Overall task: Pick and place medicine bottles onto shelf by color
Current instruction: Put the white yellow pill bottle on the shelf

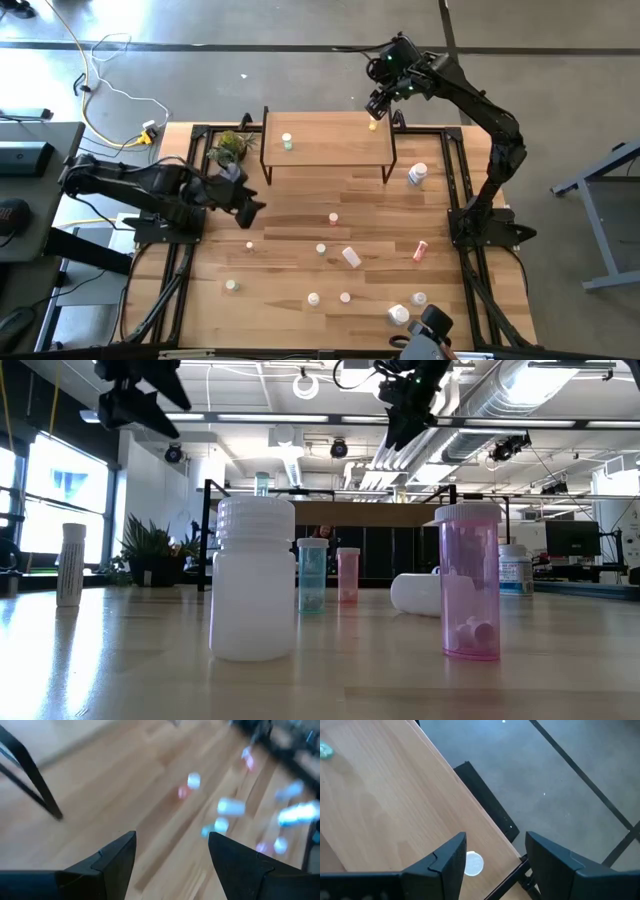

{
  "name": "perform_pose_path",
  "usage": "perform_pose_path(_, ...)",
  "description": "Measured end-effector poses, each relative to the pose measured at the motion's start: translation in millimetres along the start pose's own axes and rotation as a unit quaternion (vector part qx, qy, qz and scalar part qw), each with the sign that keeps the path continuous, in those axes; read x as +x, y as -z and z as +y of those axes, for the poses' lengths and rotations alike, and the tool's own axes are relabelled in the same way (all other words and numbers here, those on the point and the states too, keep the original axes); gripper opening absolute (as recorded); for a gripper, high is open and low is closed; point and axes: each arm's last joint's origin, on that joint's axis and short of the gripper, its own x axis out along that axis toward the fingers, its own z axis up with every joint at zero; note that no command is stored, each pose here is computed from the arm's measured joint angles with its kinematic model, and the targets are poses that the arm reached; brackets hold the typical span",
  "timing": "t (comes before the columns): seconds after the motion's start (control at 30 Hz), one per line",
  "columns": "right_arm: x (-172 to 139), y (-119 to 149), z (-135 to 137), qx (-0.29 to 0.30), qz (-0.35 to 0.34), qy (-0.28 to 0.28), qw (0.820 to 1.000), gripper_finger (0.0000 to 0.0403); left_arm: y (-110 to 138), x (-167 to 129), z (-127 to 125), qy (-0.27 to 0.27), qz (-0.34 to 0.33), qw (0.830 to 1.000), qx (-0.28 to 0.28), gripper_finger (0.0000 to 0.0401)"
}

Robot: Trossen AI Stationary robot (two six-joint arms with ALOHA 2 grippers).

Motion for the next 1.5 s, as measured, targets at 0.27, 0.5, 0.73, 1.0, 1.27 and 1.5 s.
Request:
perform_pose_path(0.27,0.0,-0.1,0.0,0.014,0.000,0.000,1.000,0.0195,23.4,17.6,-17.5,0.003,0.109,0.993,0.049,0.0241)
perform_pose_path(0.5,0.0,-0.3,-0.1,0.015,-0.002,0.000,1.000,0.0195,33.4,29.4,-25.5,-0.003,0.173,0.985,-0.024,0.0241)
perform_pose_path(0.73,0.6,0.4,0.1,0.027,0.002,0.000,1.000,0.0195,42.5,41.8,-27.7,-0.053,0.236,0.959,-0.151,0.0241)
perform_pose_path(1.0,0.8,2.1,0.2,0.027,0.011,0.001,1.000,0.0195,47.9,56.8,-30.8,-0.091,0.246,0.949,-0.174,0.0241)
perform_pose_path(1.27,0.9,5.0,0.6,0.025,0.026,-0.001,0.999,0.0195,53.1,68.1,-31.2,-0.128,0.251,0.943,-0.179,0.0241)
perform_pose_path(1.5,0.9,5.2,0.7,0.025,0.027,-0.001,0.999,0.0195,57.6,76.6,-31.4,-0.159,0.257,0.932,-0.201,0.0241)
